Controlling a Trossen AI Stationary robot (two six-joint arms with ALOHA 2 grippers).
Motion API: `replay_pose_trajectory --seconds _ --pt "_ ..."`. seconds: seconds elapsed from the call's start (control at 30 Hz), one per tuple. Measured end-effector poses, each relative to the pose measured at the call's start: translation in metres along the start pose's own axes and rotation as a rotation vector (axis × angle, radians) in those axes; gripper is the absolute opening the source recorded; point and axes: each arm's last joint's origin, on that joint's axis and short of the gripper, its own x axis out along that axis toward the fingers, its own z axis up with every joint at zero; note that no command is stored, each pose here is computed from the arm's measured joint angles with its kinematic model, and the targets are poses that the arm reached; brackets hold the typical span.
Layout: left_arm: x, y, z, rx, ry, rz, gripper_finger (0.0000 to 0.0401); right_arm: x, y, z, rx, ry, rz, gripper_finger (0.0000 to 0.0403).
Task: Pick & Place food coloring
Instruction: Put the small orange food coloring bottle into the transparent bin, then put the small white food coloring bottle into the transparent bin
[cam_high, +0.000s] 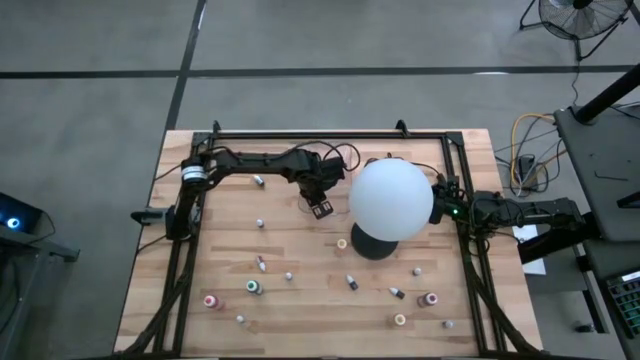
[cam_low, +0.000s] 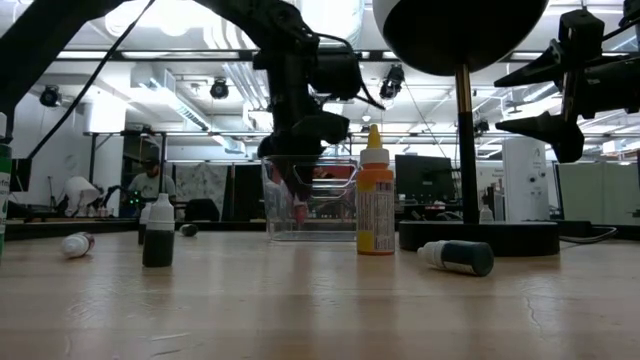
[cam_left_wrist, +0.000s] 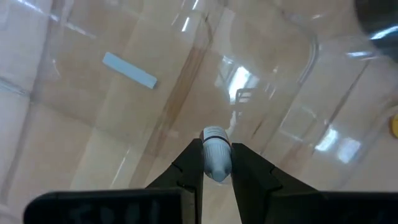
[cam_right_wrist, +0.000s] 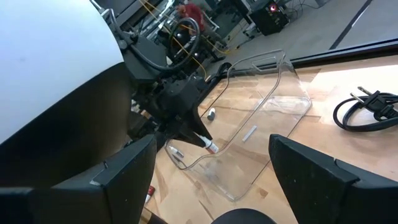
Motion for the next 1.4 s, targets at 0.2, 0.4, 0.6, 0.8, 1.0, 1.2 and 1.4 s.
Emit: replay_pose_trajectory --seconds 0.2,0.4,0.6,0.8,1.0,1.2,1.4 --pt "0.007 0.001 -0.003 -0.002 0.01 0.002 0.0041 0.0 0.0 0.0 0.0 0.0 0.0 0.0302" --pt "0.009 0.001 -0.003 0.001 0.005 0.0 0.0041 0.0 0.0 0.0 0.0 0.0 0.0 0.0302" --pt "0.012 0.001 -0.005 0.007 0.01 0.0 0.0041 0.0 0.0 0.0 0.0 0.0 0.0 0.0302" --pt "0.015 0.001 -0.005 0.016 -0.001 -0.003 0.0045 0.0 0.0 0.0 0.0 0.0 0.0 0.0302" --pt "0.015 0.001 -0.005 0.017 -0.002 -0.004 0.0055 0.0 0.0 0.0 0.0 0.0 0.0 0.0302" --pt "0.015 0.001 -0.005 0.019 0.0 -0.003 0.0071 0.0 0.0 0.0 0.0 0.0 0.0 0.0302" --pt "0.015 0.001 -0.005 0.023 0.0 -0.003 0.0101 0.0 0.0 0.0 0.0 0.0 0.0 0.0302"
